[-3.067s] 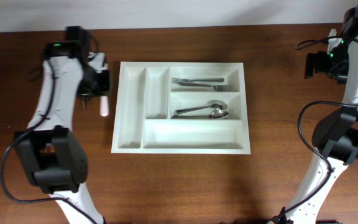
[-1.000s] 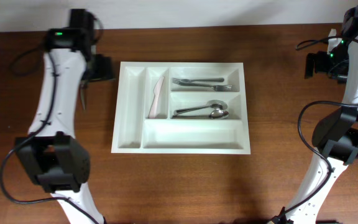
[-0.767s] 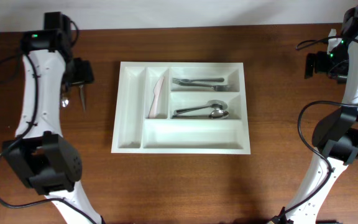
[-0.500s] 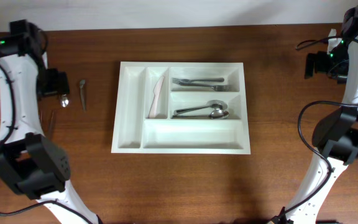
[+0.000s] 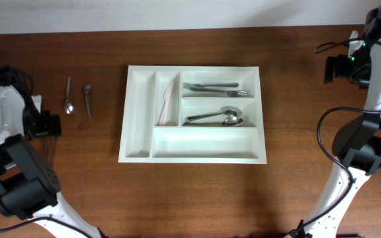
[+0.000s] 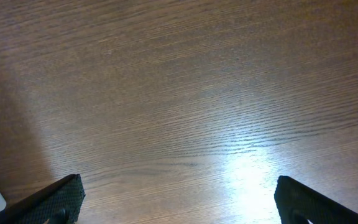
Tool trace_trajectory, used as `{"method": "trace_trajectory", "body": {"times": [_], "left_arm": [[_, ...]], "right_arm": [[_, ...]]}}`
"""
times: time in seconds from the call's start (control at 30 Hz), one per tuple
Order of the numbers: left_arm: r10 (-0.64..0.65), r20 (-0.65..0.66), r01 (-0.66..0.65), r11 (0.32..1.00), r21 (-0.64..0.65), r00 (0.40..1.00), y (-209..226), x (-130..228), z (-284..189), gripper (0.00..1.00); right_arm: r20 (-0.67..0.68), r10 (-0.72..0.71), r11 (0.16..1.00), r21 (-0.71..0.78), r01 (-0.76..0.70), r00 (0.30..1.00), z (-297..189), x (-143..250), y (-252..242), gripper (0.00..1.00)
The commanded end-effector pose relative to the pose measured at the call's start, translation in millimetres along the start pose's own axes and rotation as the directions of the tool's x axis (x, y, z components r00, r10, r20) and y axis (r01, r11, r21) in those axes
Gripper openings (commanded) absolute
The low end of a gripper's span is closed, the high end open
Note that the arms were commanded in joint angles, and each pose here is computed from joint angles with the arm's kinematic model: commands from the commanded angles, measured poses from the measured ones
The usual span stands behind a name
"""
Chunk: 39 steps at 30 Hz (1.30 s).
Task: Pack container
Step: 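Move the left gripper back to the metal tongs on the table, then lower the left gripper around the tongs and close on them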
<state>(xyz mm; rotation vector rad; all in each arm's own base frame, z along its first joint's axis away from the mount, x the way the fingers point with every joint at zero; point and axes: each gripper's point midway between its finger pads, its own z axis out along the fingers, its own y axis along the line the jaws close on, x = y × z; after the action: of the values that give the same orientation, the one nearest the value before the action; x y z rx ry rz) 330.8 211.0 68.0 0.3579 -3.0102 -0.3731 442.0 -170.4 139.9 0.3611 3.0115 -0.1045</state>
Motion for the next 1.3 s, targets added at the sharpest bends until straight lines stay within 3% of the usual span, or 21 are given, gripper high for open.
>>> {"method": "trace_trajectory", "body": {"times": [0.0,0.2,0.43,0.97,1.27], "left_arm": [[0.055,-0.022,-0.055,0.998,0.016,0.998,-11,10,23,0.99],[0.059,-0.035,-0.058,0.998,0.032,0.998,-22,20,49,0.99],[0.089,0.031,-0.094,0.973,0.210,0.996,-55,14,53,0.99],[0.086,0.058,-0.096,0.975,0.203,0.995,-54,7,53,0.99],[0.200,0.038,-0.203,0.971,0.129,0.979,-42,13,57,0.99]], "right_arm": [[0.000,-0.005,1.000,-0.006,0.005,1.000,-1,1,0,0.99],[0.000,-0.005,1.000,-0.006,0.005,1.000,-1,1,0,0.99],[0.000,-0.005,1.000,-0.006,0.005,1.000,-1,1,0,0.99],[0.000,-0.005,1.000,-0.006,0.005,1.000,-1,1,0,0.99],[0.000,-0.005,1.000,-0.006,0.005,1.000,-1,1,0,0.99]]}}
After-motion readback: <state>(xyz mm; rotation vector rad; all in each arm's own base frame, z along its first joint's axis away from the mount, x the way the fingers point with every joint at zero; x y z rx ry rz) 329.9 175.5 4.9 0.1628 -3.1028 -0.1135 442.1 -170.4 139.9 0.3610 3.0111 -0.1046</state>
